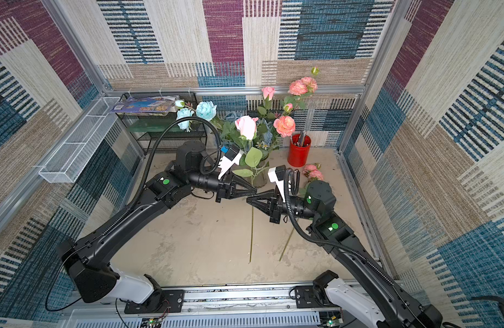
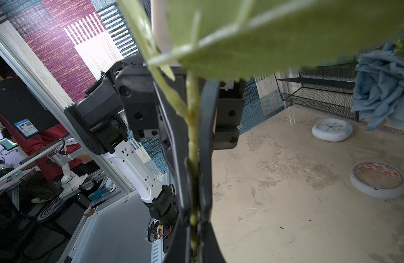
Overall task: Pick out pink flowers from the vase
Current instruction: Place the flower at the center of the board, then pick up the flower from the vase.
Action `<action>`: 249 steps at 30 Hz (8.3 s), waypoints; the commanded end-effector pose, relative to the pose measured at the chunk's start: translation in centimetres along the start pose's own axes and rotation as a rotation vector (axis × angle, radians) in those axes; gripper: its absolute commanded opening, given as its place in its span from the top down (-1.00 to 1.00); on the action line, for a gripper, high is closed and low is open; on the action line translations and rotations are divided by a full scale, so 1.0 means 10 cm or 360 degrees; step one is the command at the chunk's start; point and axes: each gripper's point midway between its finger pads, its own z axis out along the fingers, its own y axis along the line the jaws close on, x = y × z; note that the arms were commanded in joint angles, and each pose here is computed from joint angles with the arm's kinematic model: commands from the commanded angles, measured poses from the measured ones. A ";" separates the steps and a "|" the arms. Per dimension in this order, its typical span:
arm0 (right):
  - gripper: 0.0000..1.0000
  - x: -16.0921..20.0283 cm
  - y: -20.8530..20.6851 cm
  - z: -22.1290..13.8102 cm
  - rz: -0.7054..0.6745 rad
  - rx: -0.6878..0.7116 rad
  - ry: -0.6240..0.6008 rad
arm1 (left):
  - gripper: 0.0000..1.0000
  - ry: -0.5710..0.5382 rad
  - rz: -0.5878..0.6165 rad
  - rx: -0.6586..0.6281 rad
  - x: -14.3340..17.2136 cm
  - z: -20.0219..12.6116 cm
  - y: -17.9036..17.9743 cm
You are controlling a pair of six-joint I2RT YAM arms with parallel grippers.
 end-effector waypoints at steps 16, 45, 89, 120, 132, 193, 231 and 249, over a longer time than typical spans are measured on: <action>1.00 -0.12 -0.55 -0.21 0.0005 0.0521 -0.0061 | -0.66 -0.0218 0.0183 -0.0685 -0.23 -0.45 0.44; 1.00 1.22 -2.52 -1.88 0.0968 0.1980 -0.0130 | -0.97 -0.0387 0.0271 -0.1235 -0.18 -0.38 1.18; -0.08 1.73 -2.77 -2.03 0.0966 0.2104 -0.0065 | -0.76 -0.0027 0.0527 -0.2250 -0.16 0.57 2.81; -0.25 1.73 -2.64 -1.92 0.0927 0.1985 -0.0089 | 0.27 -0.0279 0.0503 -0.2210 -0.16 0.57 3.26; -0.27 1.74 -2.63 -1.91 0.0923 0.1977 -0.0090 | 0.78 -0.0323 0.0517 -0.1981 -0.28 0.64 3.13; -0.81 0.82 -2.10 -1.75 0.0661 0.1697 -0.0328 | 1.00 -0.0652 0.0660 -0.0756 -1.93 -0.27 0.28; 0.62 -0.46 -0.15 -0.20 -0.0002 0.0326 -0.0248 | 1.00 -0.0328 0.0387 -0.0244 -0.90 -0.02 0.13; 0.47 -0.13 -0.65 -0.27 0.0015 0.0672 -0.0163 | -0.98 -0.0330 0.0168 -0.0676 -0.64 -0.31 0.58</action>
